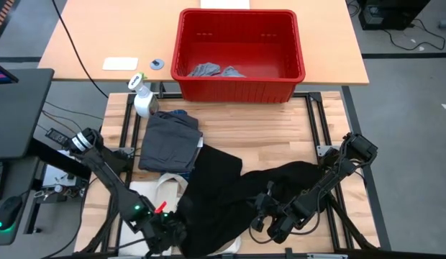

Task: Fold Laundry from Bin
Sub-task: Fold the black shirt

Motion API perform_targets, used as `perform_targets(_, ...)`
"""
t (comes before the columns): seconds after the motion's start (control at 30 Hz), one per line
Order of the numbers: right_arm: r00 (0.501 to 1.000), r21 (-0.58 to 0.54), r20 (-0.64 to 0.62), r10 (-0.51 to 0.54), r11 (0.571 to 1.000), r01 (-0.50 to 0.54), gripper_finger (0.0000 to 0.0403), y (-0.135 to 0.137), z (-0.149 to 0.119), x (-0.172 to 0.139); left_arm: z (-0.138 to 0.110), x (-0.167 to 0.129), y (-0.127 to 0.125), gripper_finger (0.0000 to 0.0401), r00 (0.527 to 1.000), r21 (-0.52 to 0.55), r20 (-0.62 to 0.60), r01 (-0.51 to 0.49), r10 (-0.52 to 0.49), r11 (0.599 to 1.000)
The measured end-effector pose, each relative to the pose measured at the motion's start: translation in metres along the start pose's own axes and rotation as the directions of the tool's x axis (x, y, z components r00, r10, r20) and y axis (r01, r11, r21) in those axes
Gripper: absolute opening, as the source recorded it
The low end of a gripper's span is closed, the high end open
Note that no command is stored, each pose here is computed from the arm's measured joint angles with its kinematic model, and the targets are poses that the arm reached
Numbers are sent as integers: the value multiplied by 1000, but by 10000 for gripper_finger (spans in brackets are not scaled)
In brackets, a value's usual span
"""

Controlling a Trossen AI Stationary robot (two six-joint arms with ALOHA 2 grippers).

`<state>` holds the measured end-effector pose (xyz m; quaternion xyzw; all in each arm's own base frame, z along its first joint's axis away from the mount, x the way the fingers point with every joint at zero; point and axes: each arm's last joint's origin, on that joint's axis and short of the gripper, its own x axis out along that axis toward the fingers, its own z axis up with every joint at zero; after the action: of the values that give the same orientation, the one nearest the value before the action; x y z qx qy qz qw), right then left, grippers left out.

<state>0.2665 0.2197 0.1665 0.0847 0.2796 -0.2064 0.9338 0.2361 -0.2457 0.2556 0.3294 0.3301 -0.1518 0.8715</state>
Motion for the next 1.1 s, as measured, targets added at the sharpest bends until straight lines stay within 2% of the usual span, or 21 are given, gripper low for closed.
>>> perform_targets(0.07, 1000, -4, 9, 6, 1000, -6, 74, 1, 1, 0, -1, 2, 5, 15, 999, -31, -17, -45, 44, 999)
perform_targets(0.2, 1000, -17, 22, 22, 1000, -22, 74, 3, 2, 0, -12, 7, 14, 16, 993, -43, -111, -55, 50, 998)
perform_targets(0.33, 999, -24, 26, 22, 999, -22, 74, 4, 3, 0, -23, -4, 13, 16, 976, -12, -201, 86, -87, 996)
perform_targets(0.43, 999, -25, 26, 22, 999, -21, 74, 4, 3, 0, -30, -9, 11, 16, 939, -36, -261, 224, -225, 974)
perform_targets(0.5, 999, -24, 26, 22, 999, -21, 74, 4, 3, 0, -31, -8, 11, 16, 924, -58, -267, 266, -272, 962)
perform_targets(0.67, 999, -24, 26, 22, 999, -21, 74, 4, 3, 0, -39, 6, 6, 16, 939, -59, -224, 253, -259, 966)
perform_targets(0.8, 999, -25, 28, 20, 1000, -19, 74, 3, 3, 0, -45, 12, 15, 22, 959, -80, -248, 122, -138, 989)
perform_targets(0.9, 999, -30, 32, 17, 999, -16, 74, 3, 3, 0, -41, 7, 19, 54, 967, -96, -228, 95, -114, 991)
perform_targets(1.1, 999, -75, 33, 16, 997, -13, 74, 3, 3, 0, -30, -6, 16, 162, 965, -171, -219, 106, -143, 979)
